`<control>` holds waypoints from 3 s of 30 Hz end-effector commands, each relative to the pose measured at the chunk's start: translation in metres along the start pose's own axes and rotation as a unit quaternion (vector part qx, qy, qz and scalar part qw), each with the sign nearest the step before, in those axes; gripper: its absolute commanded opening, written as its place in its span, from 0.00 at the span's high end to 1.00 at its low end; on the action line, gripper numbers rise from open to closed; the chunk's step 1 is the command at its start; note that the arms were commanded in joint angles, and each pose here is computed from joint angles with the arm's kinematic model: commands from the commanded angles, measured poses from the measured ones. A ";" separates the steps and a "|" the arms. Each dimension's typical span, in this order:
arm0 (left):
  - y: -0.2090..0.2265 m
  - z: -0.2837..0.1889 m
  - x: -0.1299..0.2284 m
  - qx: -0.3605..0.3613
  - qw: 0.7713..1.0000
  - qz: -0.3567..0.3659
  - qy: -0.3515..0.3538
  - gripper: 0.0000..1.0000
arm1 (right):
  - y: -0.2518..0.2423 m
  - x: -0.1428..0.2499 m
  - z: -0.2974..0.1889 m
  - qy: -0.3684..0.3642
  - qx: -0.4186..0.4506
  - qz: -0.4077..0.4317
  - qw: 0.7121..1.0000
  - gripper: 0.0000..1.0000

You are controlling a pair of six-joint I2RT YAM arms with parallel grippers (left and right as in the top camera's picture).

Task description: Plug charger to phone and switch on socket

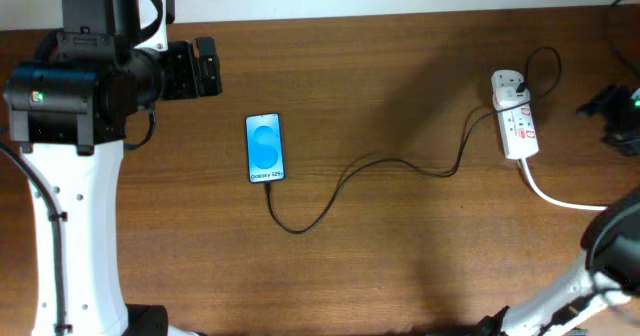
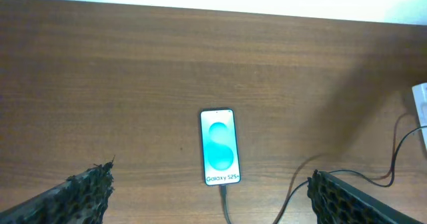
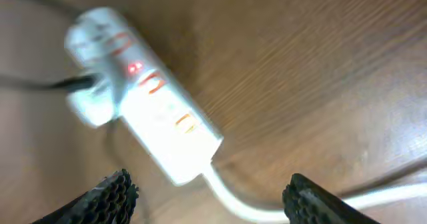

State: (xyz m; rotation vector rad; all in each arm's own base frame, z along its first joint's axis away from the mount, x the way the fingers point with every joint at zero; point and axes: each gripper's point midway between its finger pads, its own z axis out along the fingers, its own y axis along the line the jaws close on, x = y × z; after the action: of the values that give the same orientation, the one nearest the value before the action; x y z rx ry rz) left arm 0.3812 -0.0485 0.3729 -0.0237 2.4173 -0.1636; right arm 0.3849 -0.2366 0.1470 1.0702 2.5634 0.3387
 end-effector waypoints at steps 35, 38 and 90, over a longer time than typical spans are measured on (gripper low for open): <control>0.004 -0.007 -0.003 -0.006 1.000 -0.003 -0.011 0.01 | 0.152 0.277 -0.145 -0.480 -0.248 -0.520 0.662 0.01; 0.004 -0.007 -0.003 -0.006 1.000 -0.003 -0.011 0.01 | 0.138 0.290 -0.123 -0.522 -0.256 -0.514 0.630 0.02; 0.066 -0.046 0.134 -0.102 0.889 0.062 -0.443 0.01 | 0.115 0.308 -0.049 -0.465 -0.247 -0.524 0.669 0.02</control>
State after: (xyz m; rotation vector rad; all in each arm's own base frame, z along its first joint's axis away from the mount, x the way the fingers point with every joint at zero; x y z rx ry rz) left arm 0.2542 0.0085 0.3283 -0.0499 1.5345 0.0808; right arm 0.2365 0.0595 0.1654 -0.4601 1.5485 0.0883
